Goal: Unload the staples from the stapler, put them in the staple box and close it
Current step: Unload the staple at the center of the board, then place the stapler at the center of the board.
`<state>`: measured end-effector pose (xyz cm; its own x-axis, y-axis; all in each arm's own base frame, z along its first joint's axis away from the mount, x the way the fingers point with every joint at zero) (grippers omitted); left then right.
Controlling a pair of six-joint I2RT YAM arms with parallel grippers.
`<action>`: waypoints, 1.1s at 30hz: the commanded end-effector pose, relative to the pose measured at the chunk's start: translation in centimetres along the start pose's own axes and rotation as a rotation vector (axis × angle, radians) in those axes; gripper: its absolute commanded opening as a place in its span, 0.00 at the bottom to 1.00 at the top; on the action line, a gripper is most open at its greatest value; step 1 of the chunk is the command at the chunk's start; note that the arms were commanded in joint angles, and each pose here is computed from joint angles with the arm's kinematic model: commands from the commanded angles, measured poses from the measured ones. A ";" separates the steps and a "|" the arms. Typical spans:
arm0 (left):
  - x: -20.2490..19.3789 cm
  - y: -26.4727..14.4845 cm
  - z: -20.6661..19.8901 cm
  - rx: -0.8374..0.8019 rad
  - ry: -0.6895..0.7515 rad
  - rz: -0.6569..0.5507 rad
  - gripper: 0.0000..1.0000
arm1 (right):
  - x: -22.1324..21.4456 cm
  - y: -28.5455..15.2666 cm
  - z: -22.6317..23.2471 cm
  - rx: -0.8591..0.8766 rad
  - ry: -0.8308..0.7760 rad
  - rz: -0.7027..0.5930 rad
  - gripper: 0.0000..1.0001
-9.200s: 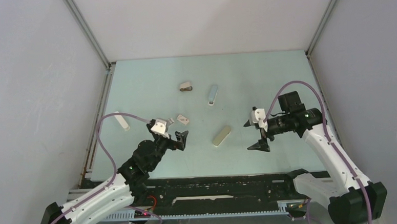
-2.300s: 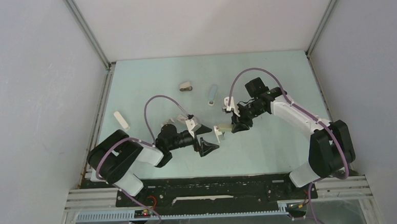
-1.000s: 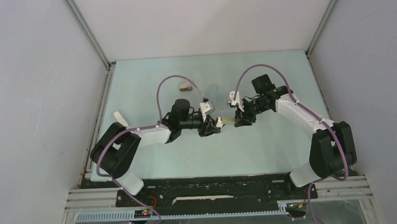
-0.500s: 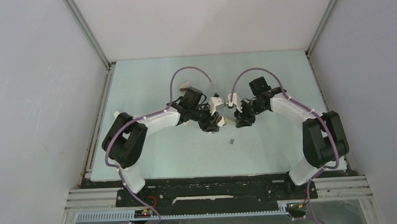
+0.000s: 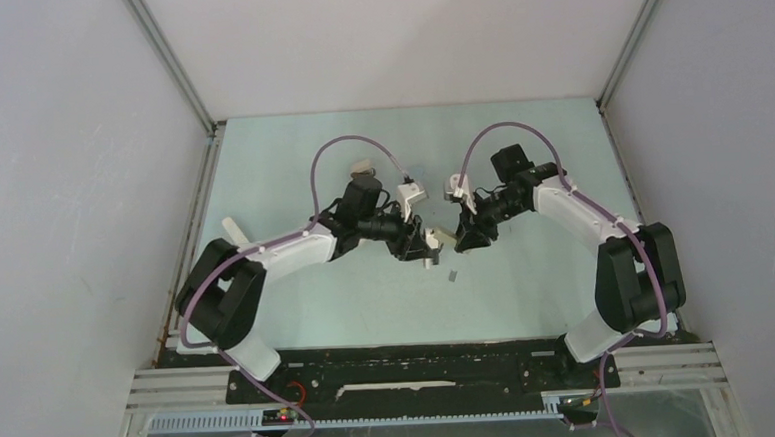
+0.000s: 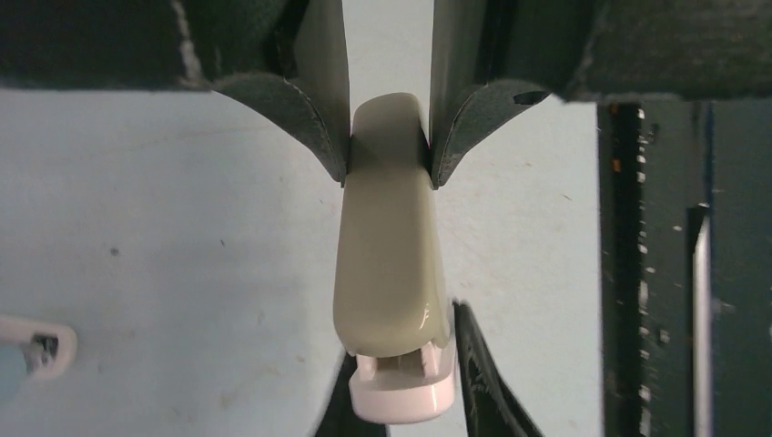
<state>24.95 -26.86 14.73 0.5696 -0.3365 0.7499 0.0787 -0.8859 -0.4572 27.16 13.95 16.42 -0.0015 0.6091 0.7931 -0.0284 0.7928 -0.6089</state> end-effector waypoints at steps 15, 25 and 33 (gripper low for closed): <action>0.8 -7.7 -4.7 0.131 0.048 -0.569 0.80 | 3.5 -3.2 2.2 0.072 0.049 -0.225 0.00; -6.0 -13.6 -3.6 0.530 0.052 -0.809 1.00 | 3.2 -5.0 1.3 -0.037 0.086 -0.205 0.00; -8.7 -14.9 -1.4 0.757 -0.009 -0.867 1.00 | 1.5 -7.8 -1.0 -0.343 0.200 -0.104 0.00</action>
<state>16.94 -12.95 16.49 0.1479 0.3046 0.9409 0.8338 -0.5501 0.0470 26.90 10.38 20.37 0.1700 0.4947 0.8523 0.1108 0.8498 -0.5153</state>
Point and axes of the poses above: each gripper's point midway between its finger pads, its own y axis out along the fingers, its own z axis along the line the jaws close on, x = y × z, the point moved 8 cm from there along -y, back along the fingers, and after that the axes turned 8 degrees about -y, right-handed, at the moved point
